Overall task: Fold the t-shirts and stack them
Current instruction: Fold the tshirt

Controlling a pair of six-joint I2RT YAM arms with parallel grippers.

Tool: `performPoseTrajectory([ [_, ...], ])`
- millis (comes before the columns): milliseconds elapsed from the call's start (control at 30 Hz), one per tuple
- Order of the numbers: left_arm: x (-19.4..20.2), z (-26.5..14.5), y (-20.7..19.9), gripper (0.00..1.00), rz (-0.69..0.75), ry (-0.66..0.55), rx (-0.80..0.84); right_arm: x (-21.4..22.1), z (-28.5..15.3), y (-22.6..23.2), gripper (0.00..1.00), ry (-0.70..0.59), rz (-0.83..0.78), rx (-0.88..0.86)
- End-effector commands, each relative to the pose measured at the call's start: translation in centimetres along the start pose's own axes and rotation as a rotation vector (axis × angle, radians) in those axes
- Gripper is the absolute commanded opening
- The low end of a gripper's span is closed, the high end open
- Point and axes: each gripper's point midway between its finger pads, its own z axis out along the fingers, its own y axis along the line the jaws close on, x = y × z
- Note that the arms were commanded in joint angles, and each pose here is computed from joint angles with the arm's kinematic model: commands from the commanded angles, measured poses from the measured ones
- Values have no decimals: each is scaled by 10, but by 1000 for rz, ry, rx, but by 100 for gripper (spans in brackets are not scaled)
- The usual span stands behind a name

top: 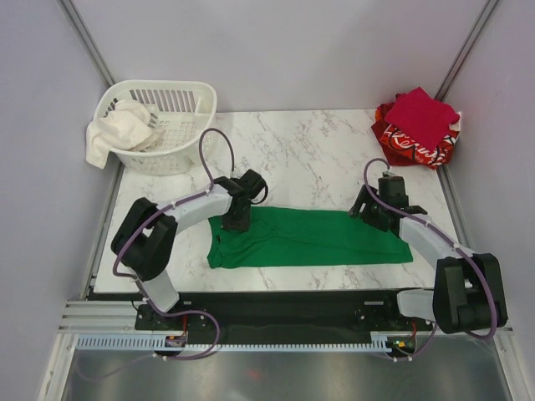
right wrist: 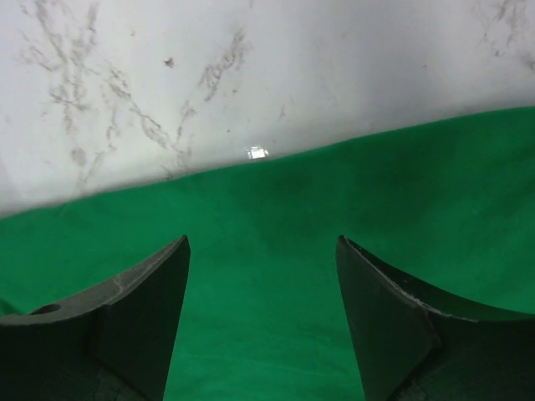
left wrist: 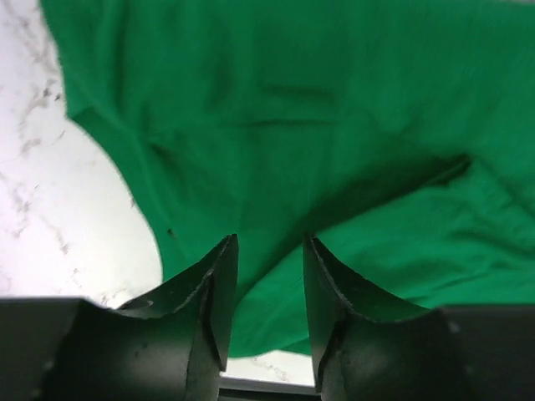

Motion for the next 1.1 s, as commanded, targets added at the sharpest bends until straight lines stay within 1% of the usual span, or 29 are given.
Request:
performPoseTrajectory([
  [0, -24, 9, -25, 43, -83, -23, 64, 4, 13, -2, 78, 14, -33, -6],
  [33, -31, 11, -28, 34, -82, -30, 64, 8, 15, -3, 78, 26, -37, -6],
  [100, -36, 22, -30, 30, -78, -9, 52, 21, 19, -4, 78, 54, -41, -13],
  [167, -56, 25, -33, 30, -89, -27, 60, 33, 22, -3, 78, 79, -31, -29],
  [200, -55, 38, -36, 30, -62, 10, 62, 46, 23, -3, 78, 107, -38, -34],
  [233, -74, 35, -42, 30, -54, -15, 87, 52, 23, 1, 79, 120, -37, -51],
  [400, -116, 58, -54, 30, -78, 55, 200, 90, 22, 12, 80, 201, -4, -100],
  [467, -147, 71, -65, 29, -85, 55, 250, 101, 21, 16, 81, 232, 16, -119],
  [500, -178, 62, -72, 29, -86, 2, 273, 110, 19, 20, 81, 252, 36, -130],
  [533, -180, 82, -81, 29, -58, 29, 289, 116, 18, 22, 82, 264, 47, -136],
  [567, -190, 90, -85, 29, -51, 22, 295, 121, 14, 29, 82, 277, 62, -160],
  [600, -234, 66, -98, 29, -56, -78, 367, 136, 9, 41, 82, 306, 79, -192],
  [633, -250, 65, -105, 31, -50, -113, 409, 145, 4, 50, 82, 327, 86, -215],
  [667, -251, 89, -119, 32, -49, -90, 464, 161, -10, 72, 82, 363, 36, -277],
  [700, -292, 66, -129, 32, -58, -230, 537, 170, -19, 86, 83, 386, 20, -309],
  [733, -303, 67, -138, 32, -60, -268, 590, 178, -31, 103, 84, 411, 30, -337],
  [767, -310, 54, -153, 32, -35, -294, 706, 173, -50, 136, 85, 390, -3, -420],
  [800, -310, 55, -165, 33, -20, -312, 766, 196, -70, 149, 87, 410, -98, -438],
  [833, -329, 40, -177, 37, -6, -409, 840, 199, -84, 163, 88, 400, -157, -468],
  [867, -328, 27, -195, 42, 31, -436, 896, 190, -103, 190, 89, 363, -205, -528],
  [900, -335, 13, -205, 48, 59, -487, 925, 203, -114, 189, 91, 383, -284, -509],
  [933, -341, -3, -214, 70, 101, -547, 956, 197, -114, 190, 92, 342, -319, -482],
  [967, -340, -21, -225, 83, 138, -574, 1002, 189, -110, 188, 93, 307, -364, -446],
  [1000, -345, -44, -225, 99, 154, -617, 1014, 178, -113, 190, 94, 275, -382, -416],
  [1033, -350, -60, -223, 100, 178, -662, 1009, 163, -107, 188, 95, 194, -398, -375],
  [1067, -357, -71, -216, 100, 172, -699, 981, 155, -106, 188, 95, 158, -428, -362],
])
